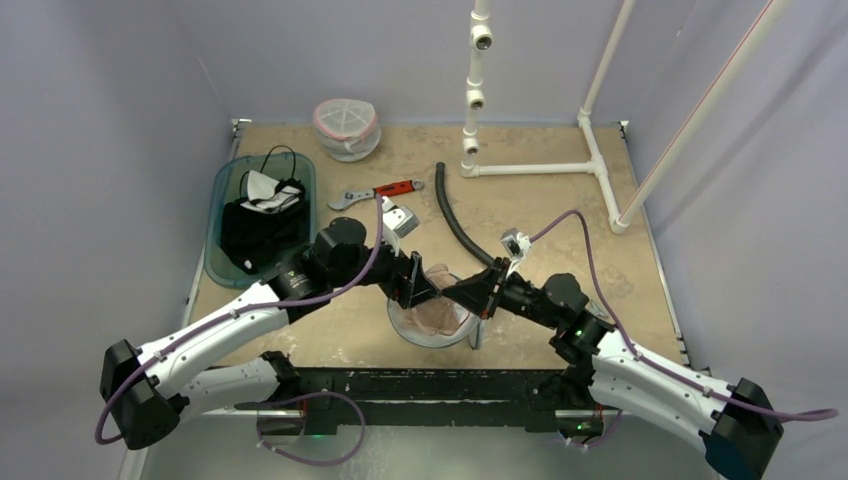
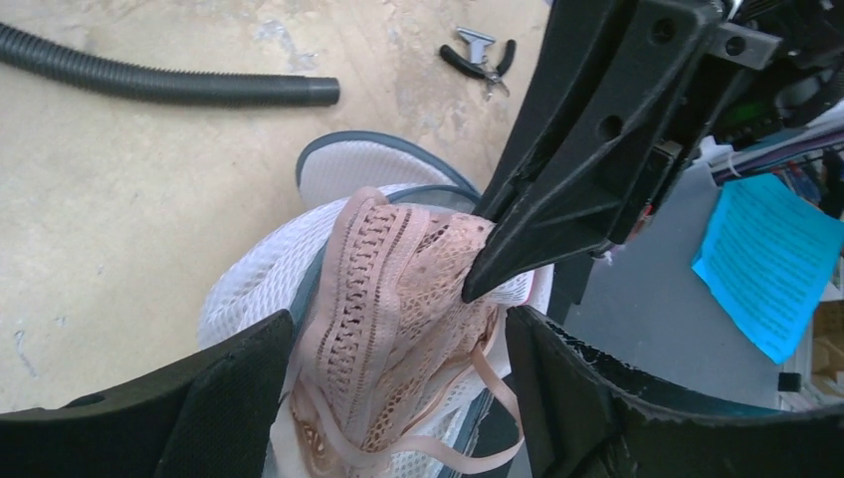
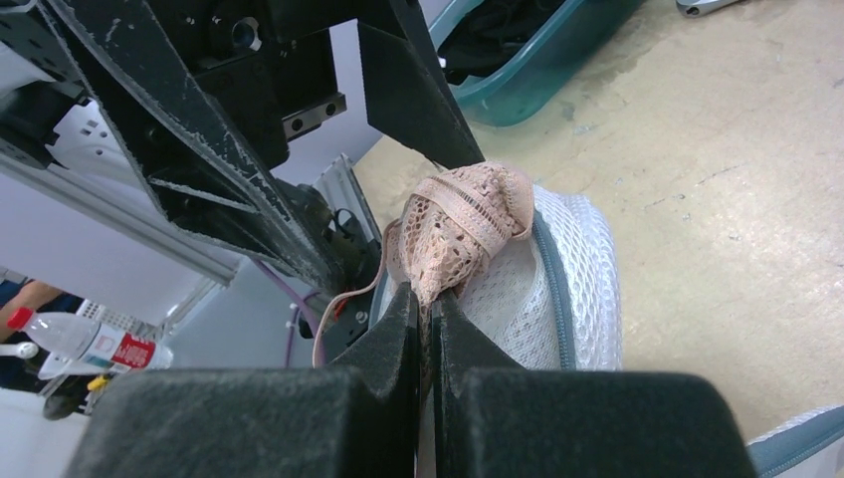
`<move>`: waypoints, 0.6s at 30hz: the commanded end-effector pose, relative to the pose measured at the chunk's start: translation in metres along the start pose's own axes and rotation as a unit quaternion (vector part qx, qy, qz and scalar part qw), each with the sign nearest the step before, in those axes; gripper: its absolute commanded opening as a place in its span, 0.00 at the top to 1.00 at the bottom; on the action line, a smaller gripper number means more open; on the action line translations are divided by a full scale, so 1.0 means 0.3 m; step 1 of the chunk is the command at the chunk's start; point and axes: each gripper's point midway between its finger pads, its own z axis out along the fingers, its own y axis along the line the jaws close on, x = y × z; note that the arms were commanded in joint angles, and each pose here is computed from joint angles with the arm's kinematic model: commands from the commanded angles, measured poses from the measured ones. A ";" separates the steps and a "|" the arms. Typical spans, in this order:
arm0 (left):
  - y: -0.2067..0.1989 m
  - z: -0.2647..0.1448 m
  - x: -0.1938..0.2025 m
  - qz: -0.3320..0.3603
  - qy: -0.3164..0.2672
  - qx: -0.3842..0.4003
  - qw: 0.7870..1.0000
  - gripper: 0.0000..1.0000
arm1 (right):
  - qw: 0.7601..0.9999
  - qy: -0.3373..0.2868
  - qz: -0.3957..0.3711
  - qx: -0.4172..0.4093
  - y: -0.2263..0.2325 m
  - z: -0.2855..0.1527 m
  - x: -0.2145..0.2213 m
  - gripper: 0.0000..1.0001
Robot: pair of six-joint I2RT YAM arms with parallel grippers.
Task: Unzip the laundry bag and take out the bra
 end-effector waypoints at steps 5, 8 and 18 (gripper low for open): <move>-0.094 0.023 0.004 0.009 -0.001 0.101 0.995 0.46 | 0.997 -0.043 -0.026 -0.050 0.096 0.005 -0.109 1.00; -0.101 0.032 0.026 0.000 0.011 0.113 0.994 0.51 | 0.997 -0.048 -0.025 -0.049 0.098 0.005 -0.117 1.00; -0.075 0.010 -0.015 0.002 -0.021 0.076 0.997 1.00 | 0.999 -0.032 -0.030 -0.014 0.073 0.008 -0.125 0.57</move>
